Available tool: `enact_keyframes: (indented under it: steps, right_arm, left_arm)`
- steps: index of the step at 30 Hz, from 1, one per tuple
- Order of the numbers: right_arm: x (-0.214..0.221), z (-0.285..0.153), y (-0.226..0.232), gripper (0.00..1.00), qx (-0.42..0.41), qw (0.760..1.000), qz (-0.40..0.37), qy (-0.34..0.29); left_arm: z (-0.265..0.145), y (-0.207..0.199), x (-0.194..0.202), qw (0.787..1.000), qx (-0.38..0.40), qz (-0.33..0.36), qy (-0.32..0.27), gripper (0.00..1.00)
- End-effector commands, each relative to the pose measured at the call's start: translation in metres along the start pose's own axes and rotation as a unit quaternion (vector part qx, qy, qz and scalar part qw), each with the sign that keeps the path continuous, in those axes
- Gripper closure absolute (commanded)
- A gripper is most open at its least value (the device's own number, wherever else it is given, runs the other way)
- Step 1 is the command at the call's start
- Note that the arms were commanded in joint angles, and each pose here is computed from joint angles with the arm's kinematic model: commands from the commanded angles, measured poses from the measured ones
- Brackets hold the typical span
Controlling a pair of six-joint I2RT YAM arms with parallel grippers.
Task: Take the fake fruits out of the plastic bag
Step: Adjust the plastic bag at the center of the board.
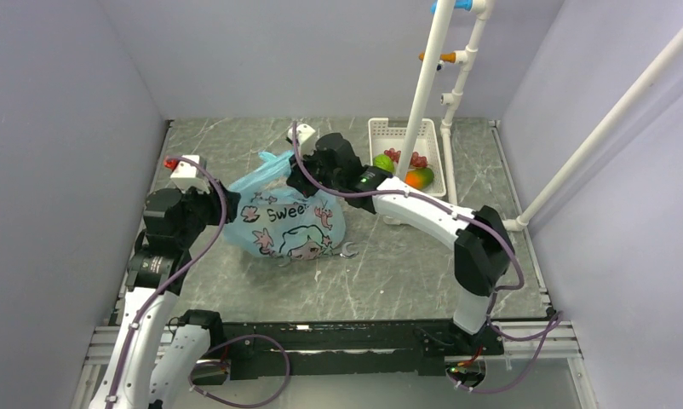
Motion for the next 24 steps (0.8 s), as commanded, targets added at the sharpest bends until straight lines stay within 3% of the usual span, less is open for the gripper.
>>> enact_keyframes:
  steps: [1, 7, 11, 17, 24]
  right_arm:
    - [-0.051, -0.033, 0.022, 1.00, -0.036, 0.993, 0.009, -0.111]
    - [-0.052, -0.051, 0.035, 1.00, -0.071, 0.989, 0.030, -0.127]
    - [-0.053, -0.056, 0.040, 1.00, -0.088, 0.986, 0.037, -0.133]
    - [-0.052, -0.058, 0.040, 1.00, -0.088, 0.987, 0.039, -0.132]
    - [-0.051, -0.065, 0.040, 1.00, -0.081, 0.987, 0.037, -0.137]
  left_arm:
    - [-0.003, -0.014, -0.015, 0.997, 0.054, 0.021, -0.041, 0.38]
    - [-0.011, -0.035, -0.047, 0.993, 0.114, -0.017, -0.003, 0.28]
    - [-0.013, -0.038, -0.066, 0.997, 0.074, -0.015, 0.024, 0.22]
    - [-0.007, -0.055, -0.070, 0.995, 0.015, 0.075, 0.059, 0.16]
    - [0.008, -0.051, -0.064, 0.988, -0.052, 0.100, 0.107, 0.20]
Point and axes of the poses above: each gripper's point midway between its finger pads, its own z axis out along the fingers, its own y axis along the line the jaws close on, x = y × z, the point moved 7 cm from there along -z, back along the fingers, and after that the axes turned 6 degrees about z, right-handed, at the moved point
